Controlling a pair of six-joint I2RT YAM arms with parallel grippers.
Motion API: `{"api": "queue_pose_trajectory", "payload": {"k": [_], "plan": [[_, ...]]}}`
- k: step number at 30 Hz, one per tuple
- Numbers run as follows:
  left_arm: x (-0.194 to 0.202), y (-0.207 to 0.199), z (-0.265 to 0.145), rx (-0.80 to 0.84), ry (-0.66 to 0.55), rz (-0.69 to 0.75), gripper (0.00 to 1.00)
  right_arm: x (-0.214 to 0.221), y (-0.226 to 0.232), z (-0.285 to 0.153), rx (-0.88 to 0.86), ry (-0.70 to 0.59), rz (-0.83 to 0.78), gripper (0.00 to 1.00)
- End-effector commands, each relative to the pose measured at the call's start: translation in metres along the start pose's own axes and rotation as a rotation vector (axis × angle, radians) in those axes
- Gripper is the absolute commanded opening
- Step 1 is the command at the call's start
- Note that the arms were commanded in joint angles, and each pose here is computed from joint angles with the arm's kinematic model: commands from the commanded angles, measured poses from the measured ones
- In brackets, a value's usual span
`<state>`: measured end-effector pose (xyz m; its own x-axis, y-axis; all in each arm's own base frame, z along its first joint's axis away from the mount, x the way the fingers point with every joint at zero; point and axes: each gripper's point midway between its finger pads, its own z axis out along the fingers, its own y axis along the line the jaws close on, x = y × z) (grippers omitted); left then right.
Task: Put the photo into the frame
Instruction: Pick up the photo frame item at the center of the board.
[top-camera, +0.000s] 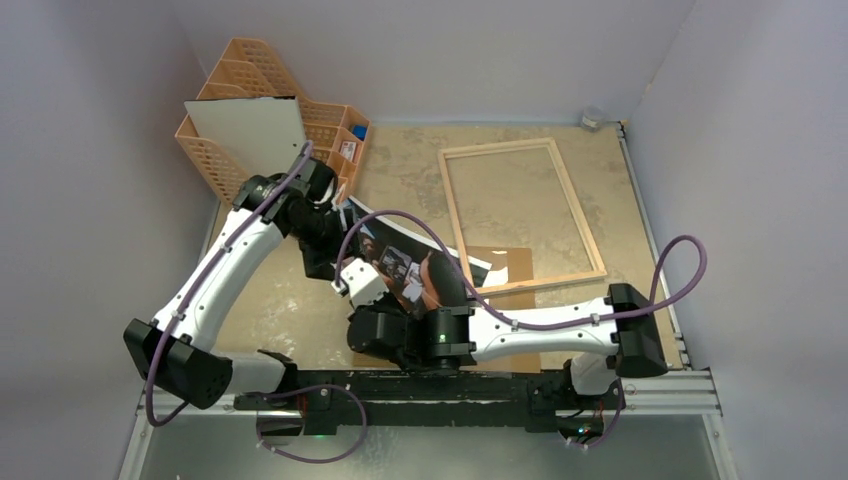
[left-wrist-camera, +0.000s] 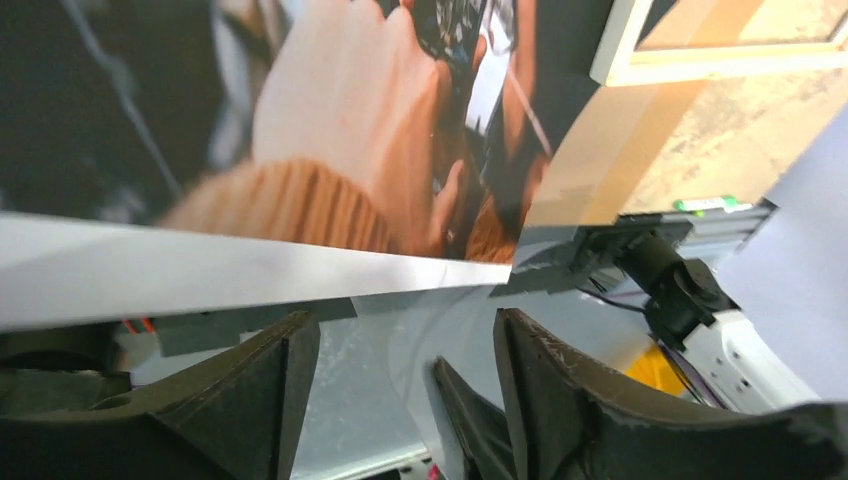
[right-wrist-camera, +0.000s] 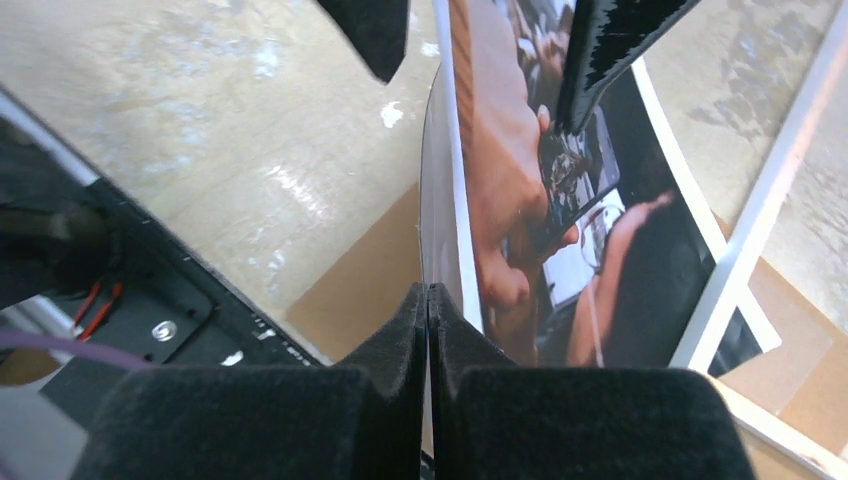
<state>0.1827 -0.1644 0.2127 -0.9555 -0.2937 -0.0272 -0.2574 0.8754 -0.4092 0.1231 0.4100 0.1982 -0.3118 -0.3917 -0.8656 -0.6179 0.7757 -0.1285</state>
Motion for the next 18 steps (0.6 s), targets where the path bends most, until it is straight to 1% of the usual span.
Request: {"api": "queue_pose_trajectory", "payload": {"k": [1, 4, 8, 13, 18], "plan": [[-0.021, 0.022, -0.015, -0.138, -0.113, 0.096, 0.70, -0.047, 0.025, -0.033, -0.239, -0.080, 0.035, 0.00], [-0.038, 0.032, -0.025, -0.227, -0.188, 0.128, 0.75, -0.057, 0.035, -0.045, -0.332, -0.094, 0.004, 0.00], [-0.055, 0.033, -0.034, -0.270, -0.259, 0.144, 0.78, -0.073, 0.037, -0.059, -0.391, -0.120, -0.005, 0.00], [-0.085, 0.030, -0.047, -0.338, -0.357, 0.169, 0.79, -0.093, 0.017, -0.058, -0.363, -0.149, 0.013, 0.00], [-0.132, 0.017, -0.071, -0.397, -0.499, 0.171, 0.80, -0.126, -0.003, -0.060, -0.385, -0.210, 0.027, 0.00]]}}
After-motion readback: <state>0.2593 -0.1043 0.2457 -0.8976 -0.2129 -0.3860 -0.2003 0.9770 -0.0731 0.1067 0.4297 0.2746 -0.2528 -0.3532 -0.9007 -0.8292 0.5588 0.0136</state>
